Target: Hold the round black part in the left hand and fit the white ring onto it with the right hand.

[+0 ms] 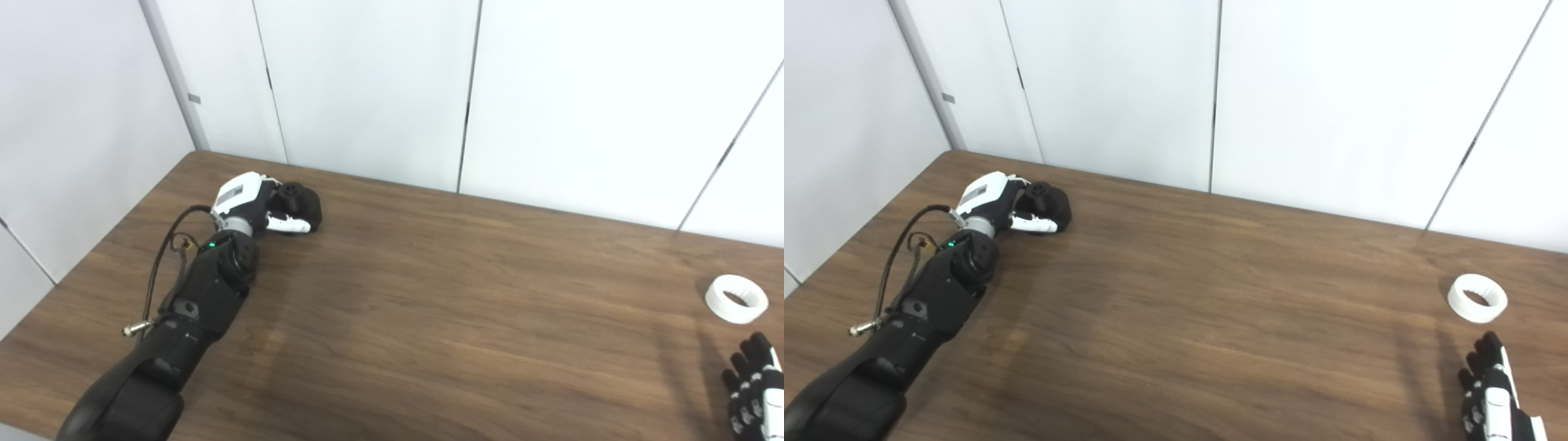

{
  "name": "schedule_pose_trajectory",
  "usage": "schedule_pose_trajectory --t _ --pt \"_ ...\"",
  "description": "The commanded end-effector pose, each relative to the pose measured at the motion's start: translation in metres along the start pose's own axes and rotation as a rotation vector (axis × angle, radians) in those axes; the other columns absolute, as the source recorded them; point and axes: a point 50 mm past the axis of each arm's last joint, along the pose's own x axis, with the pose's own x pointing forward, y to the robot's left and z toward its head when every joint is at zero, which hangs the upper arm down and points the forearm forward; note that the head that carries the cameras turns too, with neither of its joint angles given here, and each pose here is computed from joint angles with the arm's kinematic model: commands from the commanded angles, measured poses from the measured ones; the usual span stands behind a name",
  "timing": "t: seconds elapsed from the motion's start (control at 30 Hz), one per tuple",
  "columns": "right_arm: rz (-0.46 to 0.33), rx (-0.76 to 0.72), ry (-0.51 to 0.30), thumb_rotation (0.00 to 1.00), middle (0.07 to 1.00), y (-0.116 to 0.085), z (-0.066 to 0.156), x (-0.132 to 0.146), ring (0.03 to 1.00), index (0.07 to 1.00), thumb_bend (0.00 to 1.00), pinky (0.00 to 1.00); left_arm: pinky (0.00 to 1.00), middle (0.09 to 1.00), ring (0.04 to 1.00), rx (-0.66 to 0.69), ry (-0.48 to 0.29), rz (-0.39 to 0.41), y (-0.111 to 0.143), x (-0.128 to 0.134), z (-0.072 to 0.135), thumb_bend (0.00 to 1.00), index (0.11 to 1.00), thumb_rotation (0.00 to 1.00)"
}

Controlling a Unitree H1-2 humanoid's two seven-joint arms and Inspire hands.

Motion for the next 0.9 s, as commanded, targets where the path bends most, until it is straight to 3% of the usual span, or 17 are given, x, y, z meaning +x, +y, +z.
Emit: schedule_pose_trajectory --t 0.0,0.33,0.5,0.53,0.6,0.87 --pt "0.013 -0.008 -0.081 0.93 1.0 -0.0001 0.0106 0.0084 1.0 0.981 0.4 1.0 0.98 0.945 0.983 -0.027 -0.067 0.118 0.0351 0.0129 0.0221 0.82 0.703 0.35" --pt "0.007 -0.005 -0.078 0.93 1.0 -0.0017 0.0105 0.0083 1.0 0.986 0.39 1.0 0.95 0.922 0.969 -0.063 -0.064 0.146 0.0323 0.0133 0.0194 0.73 0.662 0.22" --pt "0.01 -0.007 -0.076 0.92 1.0 -0.0018 0.0108 0.0079 1.0 0.987 0.4 1.0 0.95 0.917 0.981 -0.086 -0.072 0.161 0.0303 0.0135 0.0176 0.74 0.628 0.18" --pt "0.011 -0.007 -0.076 0.93 1.0 -0.0017 0.0109 0.0076 1.0 0.989 0.4 1.0 0.94 0.917 0.983 -0.092 -0.075 0.163 0.0301 0.0134 0.0172 0.63 0.563 0.13" --pt "0.011 -0.01 -0.075 0.93 1.0 -0.0016 0.0111 0.0072 1.0 0.988 0.41 1.0 0.93 0.913 0.98 -0.1 -0.087 0.174 0.0294 0.0134 0.016 0.55 0.508 0.08" --pt "0.009 -0.01 -0.073 0.93 1.0 0.0011 0.0143 0.0062 1.0 0.989 0.41 1.0 0.9 0.91 0.966 -0.096 -0.096 0.173 0.0282 0.0131 0.0137 0.52 0.493 0.07"
